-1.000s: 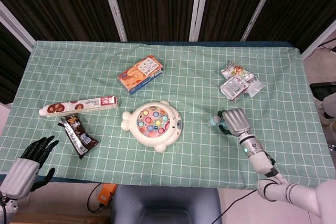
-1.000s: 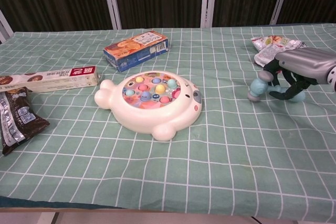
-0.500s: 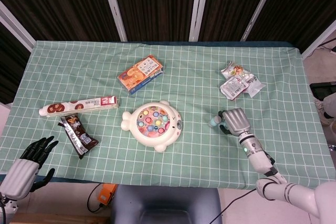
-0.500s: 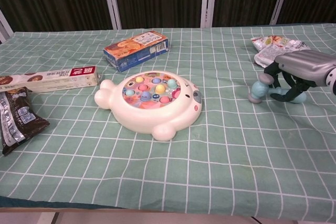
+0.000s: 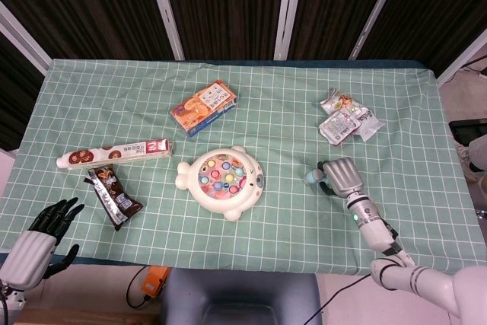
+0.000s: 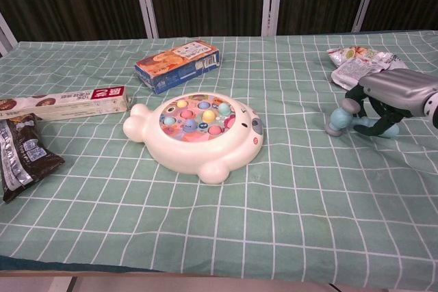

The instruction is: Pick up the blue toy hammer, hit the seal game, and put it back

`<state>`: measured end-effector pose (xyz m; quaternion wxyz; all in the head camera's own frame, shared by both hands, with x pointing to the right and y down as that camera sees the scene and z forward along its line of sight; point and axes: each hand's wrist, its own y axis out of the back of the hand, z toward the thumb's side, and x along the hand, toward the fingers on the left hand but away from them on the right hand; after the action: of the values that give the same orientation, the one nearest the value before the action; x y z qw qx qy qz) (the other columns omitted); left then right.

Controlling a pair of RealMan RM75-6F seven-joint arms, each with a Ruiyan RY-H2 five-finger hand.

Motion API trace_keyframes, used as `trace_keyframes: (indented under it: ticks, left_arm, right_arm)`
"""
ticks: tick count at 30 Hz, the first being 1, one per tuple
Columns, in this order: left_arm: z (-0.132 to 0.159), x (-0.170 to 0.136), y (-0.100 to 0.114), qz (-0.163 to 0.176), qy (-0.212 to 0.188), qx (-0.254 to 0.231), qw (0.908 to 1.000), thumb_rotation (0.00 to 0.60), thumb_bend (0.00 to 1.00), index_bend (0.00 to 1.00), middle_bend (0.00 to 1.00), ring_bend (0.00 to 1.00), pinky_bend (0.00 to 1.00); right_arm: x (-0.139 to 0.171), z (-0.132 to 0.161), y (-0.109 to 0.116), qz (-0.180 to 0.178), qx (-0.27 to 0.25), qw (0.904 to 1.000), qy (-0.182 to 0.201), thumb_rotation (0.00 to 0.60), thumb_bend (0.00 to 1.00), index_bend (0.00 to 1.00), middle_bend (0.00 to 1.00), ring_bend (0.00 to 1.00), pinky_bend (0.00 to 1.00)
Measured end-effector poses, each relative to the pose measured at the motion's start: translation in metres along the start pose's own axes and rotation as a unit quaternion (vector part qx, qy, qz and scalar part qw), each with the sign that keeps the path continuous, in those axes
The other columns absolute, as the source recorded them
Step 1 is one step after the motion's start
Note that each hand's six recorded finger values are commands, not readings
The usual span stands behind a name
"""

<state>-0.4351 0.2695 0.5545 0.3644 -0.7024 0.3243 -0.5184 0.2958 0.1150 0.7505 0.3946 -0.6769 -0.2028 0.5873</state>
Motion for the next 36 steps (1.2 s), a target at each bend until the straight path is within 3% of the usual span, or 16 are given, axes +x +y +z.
trace_keyframes:
  ticks: [15, 36]
  left_arm:
    - [0.001, 0.001, -0.001, -0.003, -0.001, 0.001, 1.0000, 0.600, 0.41, 0.00, 0.03, 0.02, 0.13]
    - [0.001, 0.002, -0.003, -0.005, 0.000, 0.003, 1.0000, 0.600, 0.41, 0.00, 0.03, 0.02, 0.13]
  right_arm:
    - [0.000, -0.005, 0.001, 0.000, -0.007, 1.0000, -0.004, 0.600, 0.46, 0.84, 0.69, 0.68, 0.73]
    - [-0.003, -0.013, 0.001, 0.009, -0.024, 0.9995, -0.021, 0.600, 0.44, 0.78, 0.65, 0.67, 0.72]
